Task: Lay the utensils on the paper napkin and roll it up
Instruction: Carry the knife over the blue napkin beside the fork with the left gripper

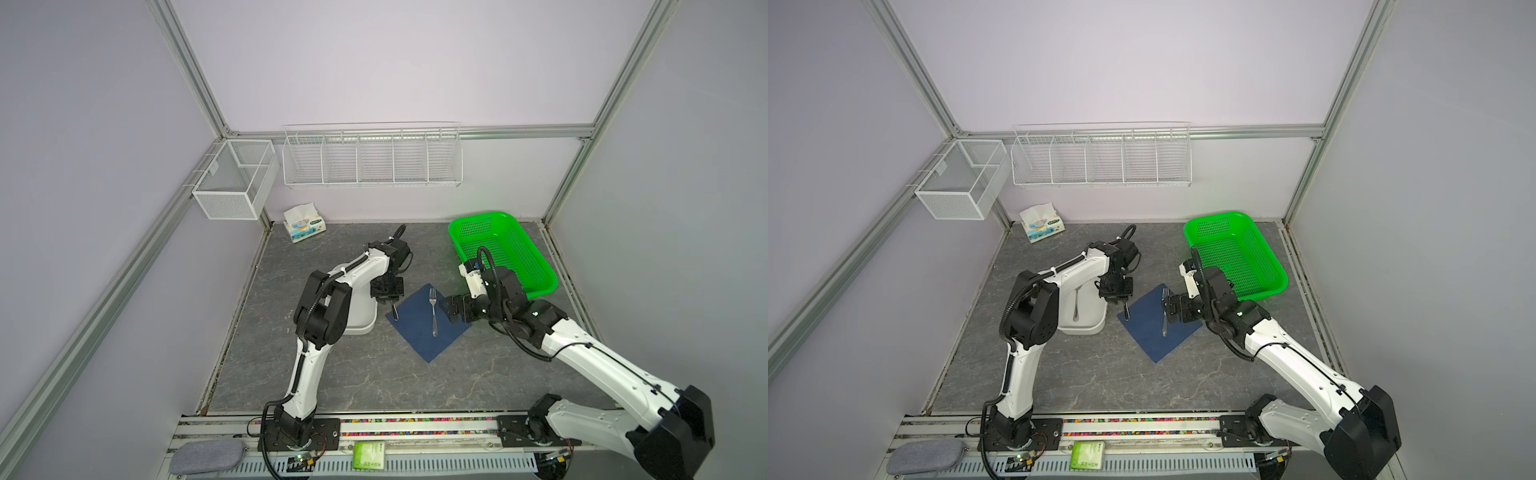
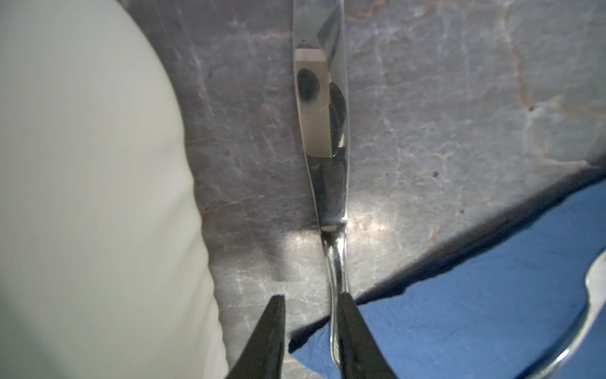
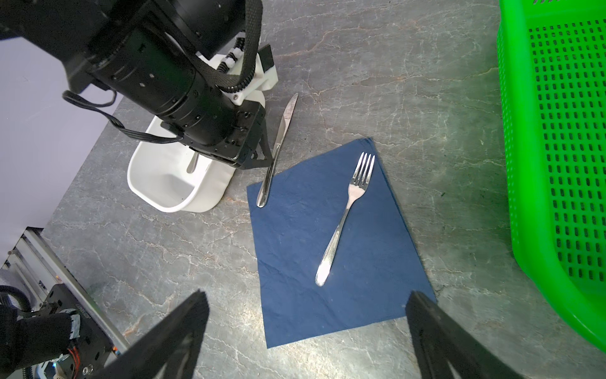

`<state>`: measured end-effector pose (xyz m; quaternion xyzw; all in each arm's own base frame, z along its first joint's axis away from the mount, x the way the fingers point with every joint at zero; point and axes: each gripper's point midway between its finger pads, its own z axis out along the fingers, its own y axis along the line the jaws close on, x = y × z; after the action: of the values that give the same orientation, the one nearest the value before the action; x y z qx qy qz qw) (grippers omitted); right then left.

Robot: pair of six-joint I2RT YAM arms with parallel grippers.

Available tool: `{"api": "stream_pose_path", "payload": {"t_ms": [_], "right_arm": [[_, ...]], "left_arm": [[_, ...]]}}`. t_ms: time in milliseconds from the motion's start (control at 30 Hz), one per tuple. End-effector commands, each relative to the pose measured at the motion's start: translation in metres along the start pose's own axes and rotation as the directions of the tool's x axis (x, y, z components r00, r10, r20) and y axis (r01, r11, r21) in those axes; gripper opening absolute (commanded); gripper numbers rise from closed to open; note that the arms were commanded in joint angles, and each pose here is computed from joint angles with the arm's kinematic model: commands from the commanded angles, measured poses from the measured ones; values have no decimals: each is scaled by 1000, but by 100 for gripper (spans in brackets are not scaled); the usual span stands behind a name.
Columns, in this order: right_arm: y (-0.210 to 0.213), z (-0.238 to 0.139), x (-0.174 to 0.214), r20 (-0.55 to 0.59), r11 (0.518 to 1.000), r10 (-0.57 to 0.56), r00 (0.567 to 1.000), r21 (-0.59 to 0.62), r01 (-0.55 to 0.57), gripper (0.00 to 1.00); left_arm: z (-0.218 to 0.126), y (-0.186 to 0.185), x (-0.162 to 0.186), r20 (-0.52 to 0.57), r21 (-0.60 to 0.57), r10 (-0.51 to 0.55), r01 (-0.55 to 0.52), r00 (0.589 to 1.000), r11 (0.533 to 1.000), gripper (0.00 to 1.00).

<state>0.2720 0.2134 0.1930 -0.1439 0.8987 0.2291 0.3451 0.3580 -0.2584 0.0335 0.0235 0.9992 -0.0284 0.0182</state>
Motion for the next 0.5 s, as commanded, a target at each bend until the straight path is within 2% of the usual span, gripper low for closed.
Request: {"api": "stream_pose_path", "payload": {"t_ms": [0,200,467], "right_arm": [[4,0,1,-10,1000,-4,1000,-16,4,97],[2,1,3,-14,1000,-4,1000,-8,4,97],[0,1,5,-16,1000,4,1000,-1,-4,97]], "left_arm": [[9,-4,2,-25,2,-4,4,1000,1000,29],[9,-10,-3,-16,23,-8,8,1000,1000,30],[27,-11,3,-69,1,1,-1,998,1000,31]]}}
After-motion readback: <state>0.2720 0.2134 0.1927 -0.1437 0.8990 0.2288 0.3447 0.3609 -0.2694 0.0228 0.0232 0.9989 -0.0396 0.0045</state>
